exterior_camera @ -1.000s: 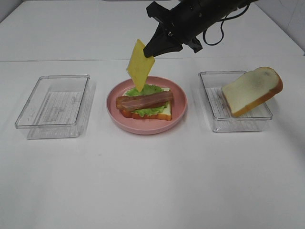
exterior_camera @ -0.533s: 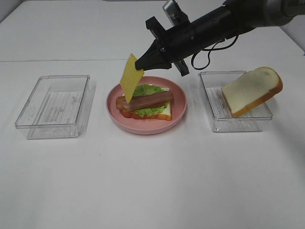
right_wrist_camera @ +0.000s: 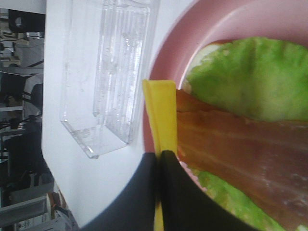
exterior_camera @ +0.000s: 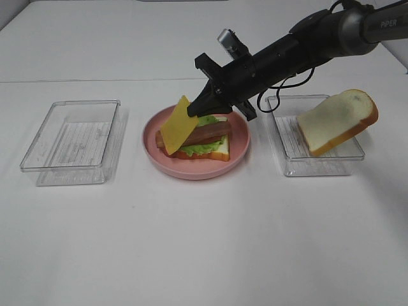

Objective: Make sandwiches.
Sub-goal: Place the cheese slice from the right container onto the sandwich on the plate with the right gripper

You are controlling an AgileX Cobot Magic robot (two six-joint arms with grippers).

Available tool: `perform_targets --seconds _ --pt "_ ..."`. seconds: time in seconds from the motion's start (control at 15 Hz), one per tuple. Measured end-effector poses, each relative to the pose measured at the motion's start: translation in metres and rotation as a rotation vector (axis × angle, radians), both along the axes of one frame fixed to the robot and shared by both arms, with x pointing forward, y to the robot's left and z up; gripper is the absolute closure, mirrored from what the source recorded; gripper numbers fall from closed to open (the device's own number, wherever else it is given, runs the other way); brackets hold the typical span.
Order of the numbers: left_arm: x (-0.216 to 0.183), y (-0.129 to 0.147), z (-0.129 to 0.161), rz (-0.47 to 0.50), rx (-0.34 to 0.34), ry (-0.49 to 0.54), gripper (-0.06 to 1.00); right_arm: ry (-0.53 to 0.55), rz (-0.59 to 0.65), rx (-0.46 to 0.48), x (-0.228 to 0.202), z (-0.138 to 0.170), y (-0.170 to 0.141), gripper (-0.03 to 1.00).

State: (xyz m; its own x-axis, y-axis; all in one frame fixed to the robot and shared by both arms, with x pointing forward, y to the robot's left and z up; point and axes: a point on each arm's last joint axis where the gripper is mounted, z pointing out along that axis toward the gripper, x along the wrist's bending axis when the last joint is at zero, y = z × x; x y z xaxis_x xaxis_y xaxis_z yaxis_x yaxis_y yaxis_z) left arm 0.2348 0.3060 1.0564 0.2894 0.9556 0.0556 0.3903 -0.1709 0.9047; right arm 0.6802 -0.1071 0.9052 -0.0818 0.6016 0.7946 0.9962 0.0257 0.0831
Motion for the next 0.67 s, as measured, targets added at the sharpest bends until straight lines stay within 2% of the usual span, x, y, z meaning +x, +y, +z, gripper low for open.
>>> perform_targets --seconds 0.33,0.47,0.67 --pt "0.0 0.0 0.0 0.0 0.0 0.0 0.03 -0.031 -0.019 -0.056 0.003 -0.003 -0.003 0.97" --pt "0.0 0.0 0.0 0.0 0.0 0.0 0.03 -0.065 -0.025 -0.147 0.004 0.002 -0.009 0.97" --pt "0.0 0.0 0.0 0.0 0.0 0.0 0.03 -0.064 -0.012 -0.227 0.002 0.0 -0.015 0.97"
